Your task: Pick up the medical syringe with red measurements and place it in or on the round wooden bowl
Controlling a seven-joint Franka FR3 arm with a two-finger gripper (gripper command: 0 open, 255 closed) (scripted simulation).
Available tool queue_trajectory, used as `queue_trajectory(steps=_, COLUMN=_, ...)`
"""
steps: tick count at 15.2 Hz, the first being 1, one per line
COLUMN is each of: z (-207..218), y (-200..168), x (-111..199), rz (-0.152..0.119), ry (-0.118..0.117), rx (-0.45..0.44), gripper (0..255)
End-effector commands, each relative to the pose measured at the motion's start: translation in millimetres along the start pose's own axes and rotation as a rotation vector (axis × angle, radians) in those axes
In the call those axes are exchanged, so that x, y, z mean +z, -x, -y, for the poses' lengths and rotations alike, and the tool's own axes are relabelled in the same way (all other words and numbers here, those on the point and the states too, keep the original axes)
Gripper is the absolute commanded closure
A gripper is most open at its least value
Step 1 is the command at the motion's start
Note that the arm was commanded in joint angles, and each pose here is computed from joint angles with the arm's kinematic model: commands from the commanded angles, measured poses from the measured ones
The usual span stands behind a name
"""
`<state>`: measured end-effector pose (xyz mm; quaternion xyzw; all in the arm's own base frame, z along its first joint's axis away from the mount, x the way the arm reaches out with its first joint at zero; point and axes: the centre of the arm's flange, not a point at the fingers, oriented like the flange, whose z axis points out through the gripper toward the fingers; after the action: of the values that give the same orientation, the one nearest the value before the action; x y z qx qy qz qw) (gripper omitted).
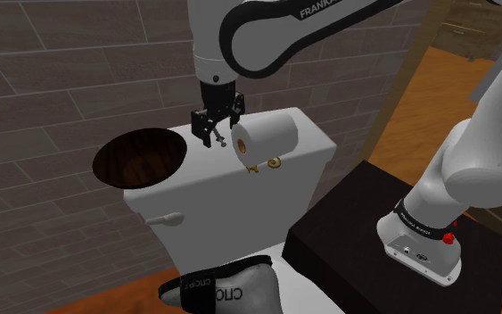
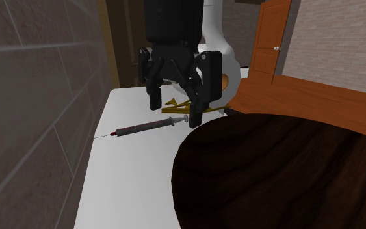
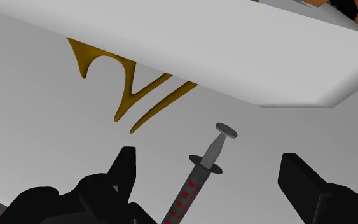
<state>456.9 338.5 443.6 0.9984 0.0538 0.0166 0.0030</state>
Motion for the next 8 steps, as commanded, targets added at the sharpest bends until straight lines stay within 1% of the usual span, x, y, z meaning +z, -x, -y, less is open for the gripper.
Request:
queue_trajectory(steps=1, z=0.1, y=0.0, x=0.5, rz=0.000, ry=0.000, rx=0.000, gripper=0)
queue_trajectory(steps=4, z=0.1, y=0.0, x=0.4, rz=0.000, ry=0.000, rx=0.000, gripper=0)
queue_trajectory(steps=5, z=0.1, y=0.0, x=0.4, rz=0.000, ry=0.000, rx=0.000, gripper=255)
queue_trajectory(steps=8, z=0.1, y=0.0, x=0.4, rz=0.000, ry=0.000, rx=0.000, gripper=255)
